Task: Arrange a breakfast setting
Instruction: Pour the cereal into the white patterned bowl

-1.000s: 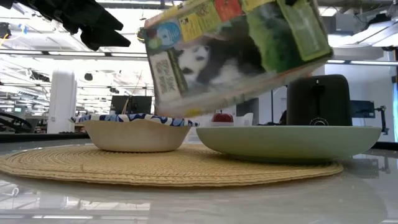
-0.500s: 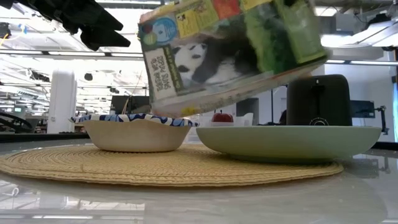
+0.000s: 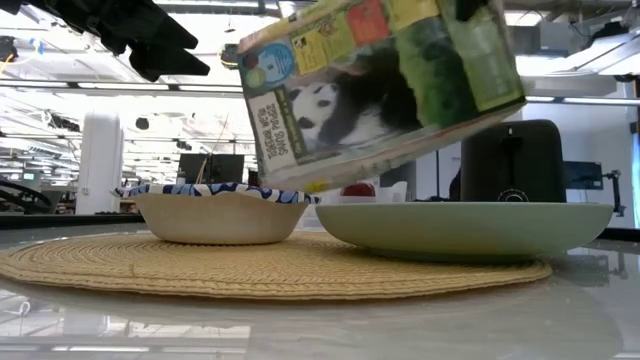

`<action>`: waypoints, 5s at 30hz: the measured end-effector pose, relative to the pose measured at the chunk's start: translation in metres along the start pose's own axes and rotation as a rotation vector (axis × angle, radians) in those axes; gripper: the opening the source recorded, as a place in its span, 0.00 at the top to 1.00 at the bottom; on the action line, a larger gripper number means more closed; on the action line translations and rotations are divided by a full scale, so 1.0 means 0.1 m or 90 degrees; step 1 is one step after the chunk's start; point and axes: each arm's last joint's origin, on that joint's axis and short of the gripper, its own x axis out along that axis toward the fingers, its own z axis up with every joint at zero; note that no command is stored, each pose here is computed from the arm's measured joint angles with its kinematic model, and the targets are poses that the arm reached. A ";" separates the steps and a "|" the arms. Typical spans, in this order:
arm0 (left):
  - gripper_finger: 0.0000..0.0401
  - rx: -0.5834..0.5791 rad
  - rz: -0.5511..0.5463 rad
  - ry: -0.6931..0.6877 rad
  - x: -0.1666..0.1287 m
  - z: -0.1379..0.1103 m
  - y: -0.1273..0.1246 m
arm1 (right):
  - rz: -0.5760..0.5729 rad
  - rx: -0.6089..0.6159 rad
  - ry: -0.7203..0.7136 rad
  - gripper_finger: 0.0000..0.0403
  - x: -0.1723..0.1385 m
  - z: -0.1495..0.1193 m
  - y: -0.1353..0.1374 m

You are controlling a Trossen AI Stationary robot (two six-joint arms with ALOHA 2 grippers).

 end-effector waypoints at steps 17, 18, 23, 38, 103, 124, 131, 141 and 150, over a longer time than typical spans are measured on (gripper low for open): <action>0.26 -0.001 -0.001 0.000 0.00 0.00 0.00 | 0.000 0.000 -0.013 0.54 -0.05 0.01 0.01; 0.26 -0.001 -0.001 0.001 0.00 0.00 0.00 | -0.001 -0.014 -0.011 0.54 -0.06 0.01 0.01; 0.26 0.000 -0.001 0.000 0.00 0.00 0.00 | -0.005 0.003 -0.006 0.54 -0.06 0.00 0.01; 0.26 -0.001 0.000 0.001 0.00 0.00 0.00 | -0.016 -0.006 -0.027 0.54 -0.09 0.00 0.01; 0.26 0.018 -0.015 -0.186 0.50 0.17 -0.26 | -0.018 -0.090 -0.791 0.55 0.25 -0.99 -0.27; 0.28 -0.008 -0.054 -0.357 0.72 0.28 -0.34 | -0.060 -0.141 -0.882 0.55 0.74 -0.46 -0.21; 0.57 0.002 -0.043 -0.359 0.73 0.28 -0.30 | -0.058 -0.134 -0.900 0.53 0.84 -0.39 -0.23; 0.76 0.036 -0.032 -0.358 0.74 0.28 -0.30 | -0.049 -0.121 -0.906 0.46 0.82 -0.39 -0.23; 0.78 0.046 -0.008 -0.341 0.58 0.36 -0.24 | -0.057 -0.110 -0.879 0.25 0.59 -0.55 -0.18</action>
